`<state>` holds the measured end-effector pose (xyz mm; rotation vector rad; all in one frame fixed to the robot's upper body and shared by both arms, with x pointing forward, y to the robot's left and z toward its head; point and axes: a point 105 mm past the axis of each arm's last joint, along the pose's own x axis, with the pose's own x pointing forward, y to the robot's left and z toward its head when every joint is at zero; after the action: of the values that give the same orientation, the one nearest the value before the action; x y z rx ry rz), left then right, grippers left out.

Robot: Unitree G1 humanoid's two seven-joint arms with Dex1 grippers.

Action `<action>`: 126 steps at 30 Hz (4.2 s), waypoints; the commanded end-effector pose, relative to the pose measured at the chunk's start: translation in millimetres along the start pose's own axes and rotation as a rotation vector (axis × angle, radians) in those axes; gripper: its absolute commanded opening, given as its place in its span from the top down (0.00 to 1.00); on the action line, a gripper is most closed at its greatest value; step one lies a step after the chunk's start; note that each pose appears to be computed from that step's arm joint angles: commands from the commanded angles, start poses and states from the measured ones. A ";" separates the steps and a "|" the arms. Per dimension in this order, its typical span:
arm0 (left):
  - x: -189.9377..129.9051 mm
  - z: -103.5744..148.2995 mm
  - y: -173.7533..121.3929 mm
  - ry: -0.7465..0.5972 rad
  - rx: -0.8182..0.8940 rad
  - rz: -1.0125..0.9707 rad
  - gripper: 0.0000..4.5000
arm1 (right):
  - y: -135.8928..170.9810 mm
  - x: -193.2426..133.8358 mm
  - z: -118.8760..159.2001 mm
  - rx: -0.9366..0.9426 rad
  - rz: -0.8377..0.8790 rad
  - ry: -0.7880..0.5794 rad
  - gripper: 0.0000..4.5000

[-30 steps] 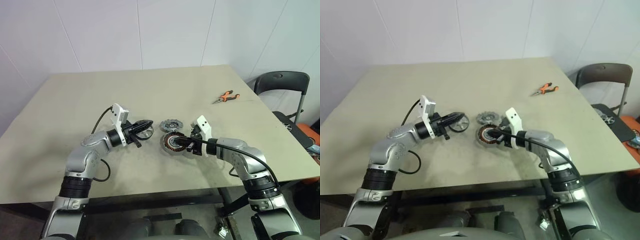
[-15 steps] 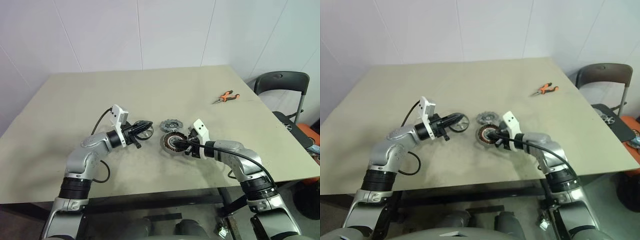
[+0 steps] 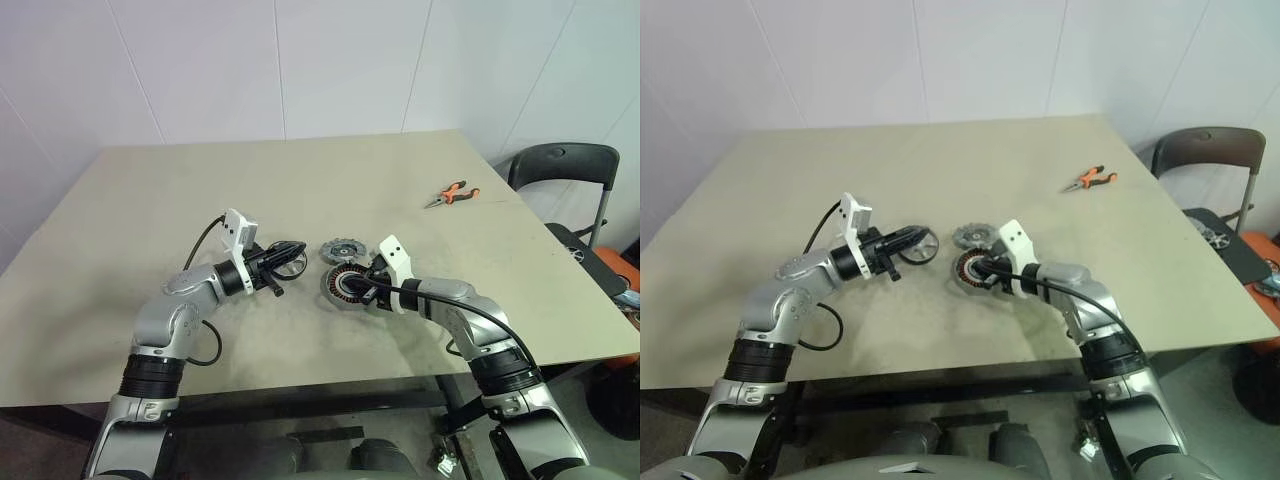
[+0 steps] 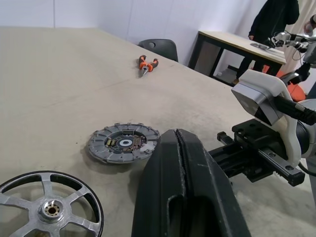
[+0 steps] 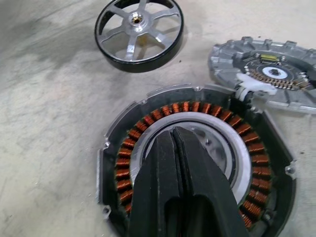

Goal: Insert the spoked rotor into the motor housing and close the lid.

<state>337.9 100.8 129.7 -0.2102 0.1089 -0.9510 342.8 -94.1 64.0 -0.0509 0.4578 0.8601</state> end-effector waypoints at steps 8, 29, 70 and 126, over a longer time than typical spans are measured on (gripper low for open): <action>2.7 14.9 -4.4 -0.033 0.052 -0.018 1.00 | -14.1 5.2 16.1 -0.006 -0.104 -0.063 0.99; 4.5 17.8 -3.2 -0.041 0.057 -0.017 1.00 | -11.7 -2.0 42.9 0.140 -0.031 -0.210 0.99; -83.3 43.7 45.4 -0.068 -0.034 0.164 1.00 | -14.8 -83.3 66.1 -0.111 -0.024 -0.140 0.99; -69.5 -11.2 59.3 0.059 -0.108 0.238 0.65 | -25.5 -109.7 43.6 -0.103 -0.201 -0.094 0.24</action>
<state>339.5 186.7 92.4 -0.2972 0.2836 -0.7255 313.0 -181.8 129.9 -0.1151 0.3694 0.6745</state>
